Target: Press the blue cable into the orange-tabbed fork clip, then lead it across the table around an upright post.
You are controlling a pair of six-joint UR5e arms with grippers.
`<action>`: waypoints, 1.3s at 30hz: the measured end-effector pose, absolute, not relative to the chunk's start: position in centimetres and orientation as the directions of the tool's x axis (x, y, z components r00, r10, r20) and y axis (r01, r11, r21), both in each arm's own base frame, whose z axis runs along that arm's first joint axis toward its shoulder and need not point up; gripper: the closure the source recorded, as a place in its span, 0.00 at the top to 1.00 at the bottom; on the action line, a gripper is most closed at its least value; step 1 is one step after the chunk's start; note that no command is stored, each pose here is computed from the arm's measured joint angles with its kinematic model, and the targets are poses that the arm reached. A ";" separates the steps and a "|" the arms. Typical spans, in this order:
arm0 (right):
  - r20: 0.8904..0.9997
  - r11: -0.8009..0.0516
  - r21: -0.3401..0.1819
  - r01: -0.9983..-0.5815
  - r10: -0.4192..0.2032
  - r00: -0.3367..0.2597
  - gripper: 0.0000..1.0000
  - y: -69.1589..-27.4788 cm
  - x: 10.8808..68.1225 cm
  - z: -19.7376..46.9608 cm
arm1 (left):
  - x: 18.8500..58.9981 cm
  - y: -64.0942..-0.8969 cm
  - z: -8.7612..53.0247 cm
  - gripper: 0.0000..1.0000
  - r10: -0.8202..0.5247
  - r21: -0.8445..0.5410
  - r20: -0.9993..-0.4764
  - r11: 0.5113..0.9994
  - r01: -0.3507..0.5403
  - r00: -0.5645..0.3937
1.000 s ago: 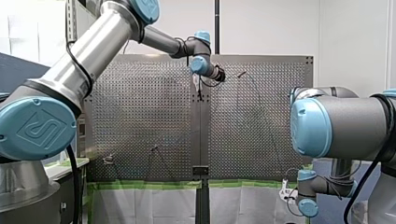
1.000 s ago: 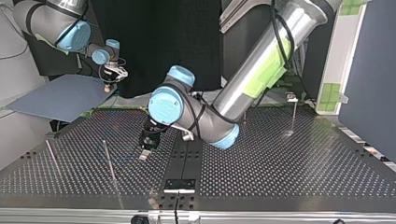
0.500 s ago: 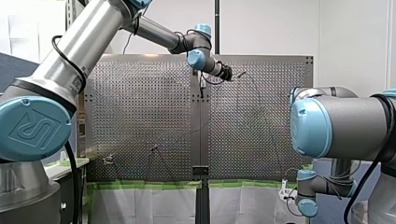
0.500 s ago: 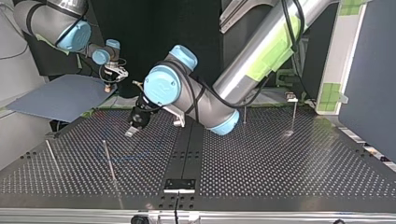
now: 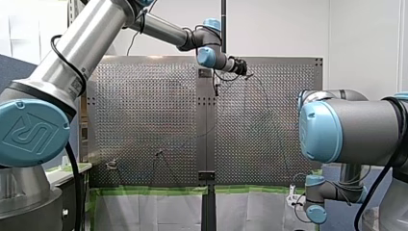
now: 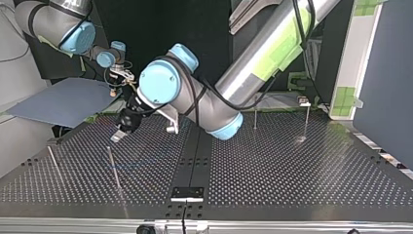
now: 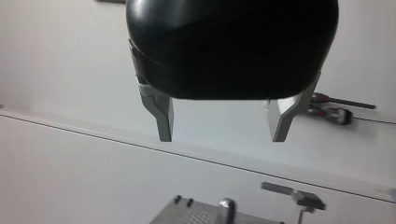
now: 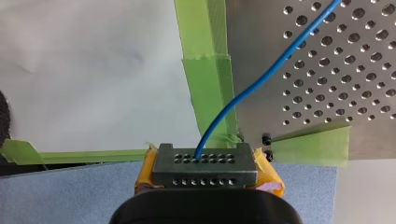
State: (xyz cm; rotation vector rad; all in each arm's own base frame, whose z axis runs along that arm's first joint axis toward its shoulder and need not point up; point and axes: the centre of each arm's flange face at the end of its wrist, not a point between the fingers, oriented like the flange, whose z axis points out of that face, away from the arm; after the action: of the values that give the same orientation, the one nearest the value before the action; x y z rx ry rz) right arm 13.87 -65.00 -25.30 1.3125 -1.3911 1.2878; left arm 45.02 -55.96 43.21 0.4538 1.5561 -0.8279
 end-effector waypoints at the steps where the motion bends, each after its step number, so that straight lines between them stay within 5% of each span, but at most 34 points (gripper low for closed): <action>1: 0.979 -0.063 -0.141 -0.988 -0.160 -0.129 0.00 -65.0 13.9 -25.3 | 45.2 -55.9 43.4 1.00 -0.185 -0.252 -0.968 0.666 0.702 -0.172; 16: 0.979 -0.070 -0.141 -0.988 -0.161 -0.129 0.00 -65.0 14.1 -25.3 | 46.9 -54.0 41.7 1.00 -0.163 -0.254 -0.965 0.768 0.587 -0.205; 39: 0.976 -0.085 -0.157 -0.984 -0.165 -0.142 0.00 -64.9 14.4 -25.3 | 46.7 -53.3 41.4 1.00 -0.113 -0.206 -0.973 0.822 0.531 -0.203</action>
State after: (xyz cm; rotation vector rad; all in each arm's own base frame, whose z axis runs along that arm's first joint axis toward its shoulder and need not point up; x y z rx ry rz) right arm 14.37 -64.91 -25.30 1.3259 -1.3927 1.3161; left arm 46.75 -53.32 41.37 0.3301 1.6824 -0.6033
